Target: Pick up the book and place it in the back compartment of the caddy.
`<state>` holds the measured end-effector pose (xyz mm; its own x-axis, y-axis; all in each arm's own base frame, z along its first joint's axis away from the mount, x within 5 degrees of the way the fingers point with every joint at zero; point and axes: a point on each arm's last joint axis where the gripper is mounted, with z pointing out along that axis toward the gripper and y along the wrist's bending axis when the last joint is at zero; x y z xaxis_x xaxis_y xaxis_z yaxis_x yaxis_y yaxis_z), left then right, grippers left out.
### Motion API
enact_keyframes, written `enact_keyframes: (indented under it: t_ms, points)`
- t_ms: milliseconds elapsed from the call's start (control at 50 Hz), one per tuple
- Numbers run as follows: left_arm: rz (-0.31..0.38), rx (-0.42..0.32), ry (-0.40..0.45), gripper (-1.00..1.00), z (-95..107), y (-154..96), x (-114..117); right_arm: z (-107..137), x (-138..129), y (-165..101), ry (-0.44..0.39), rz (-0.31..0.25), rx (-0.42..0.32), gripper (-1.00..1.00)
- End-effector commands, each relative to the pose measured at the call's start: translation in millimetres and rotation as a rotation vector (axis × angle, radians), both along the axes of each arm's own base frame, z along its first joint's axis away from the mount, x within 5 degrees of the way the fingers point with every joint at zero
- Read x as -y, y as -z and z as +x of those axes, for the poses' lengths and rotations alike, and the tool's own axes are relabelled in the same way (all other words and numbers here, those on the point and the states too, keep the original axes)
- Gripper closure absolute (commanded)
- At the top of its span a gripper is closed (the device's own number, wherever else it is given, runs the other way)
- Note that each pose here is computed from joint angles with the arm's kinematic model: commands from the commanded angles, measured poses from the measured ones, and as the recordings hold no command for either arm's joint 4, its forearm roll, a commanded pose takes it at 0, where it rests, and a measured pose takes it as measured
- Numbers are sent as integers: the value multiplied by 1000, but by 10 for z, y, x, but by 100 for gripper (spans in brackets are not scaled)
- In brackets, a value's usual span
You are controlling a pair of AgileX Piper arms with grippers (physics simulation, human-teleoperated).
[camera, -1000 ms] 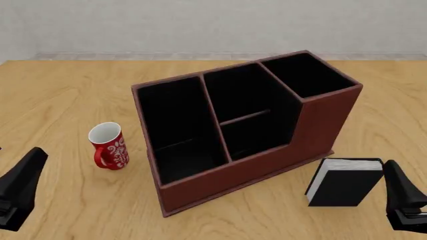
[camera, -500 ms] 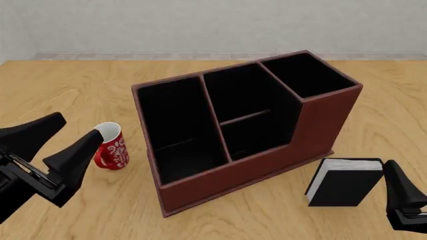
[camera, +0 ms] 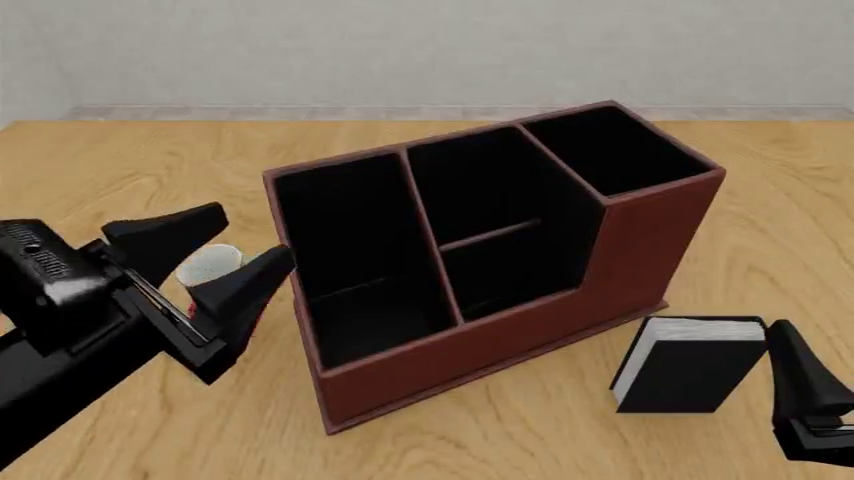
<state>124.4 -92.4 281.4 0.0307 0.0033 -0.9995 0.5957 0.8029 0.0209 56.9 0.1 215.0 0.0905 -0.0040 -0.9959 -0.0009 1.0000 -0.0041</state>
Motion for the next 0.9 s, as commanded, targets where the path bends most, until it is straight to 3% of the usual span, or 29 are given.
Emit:
enact_keyframes:
  t_ms: [20,260,900]
  points:
    - [24,-19,81,-100,112,-23,264,-4,0,0,0,0,0,-100]
    - [30,-39,140,-100,178,-104,481,6,0,4,0,3,-3,-100]
    - [69,-60,266,-100,261,50,990,5,0,-1,-1,0,0,-100]
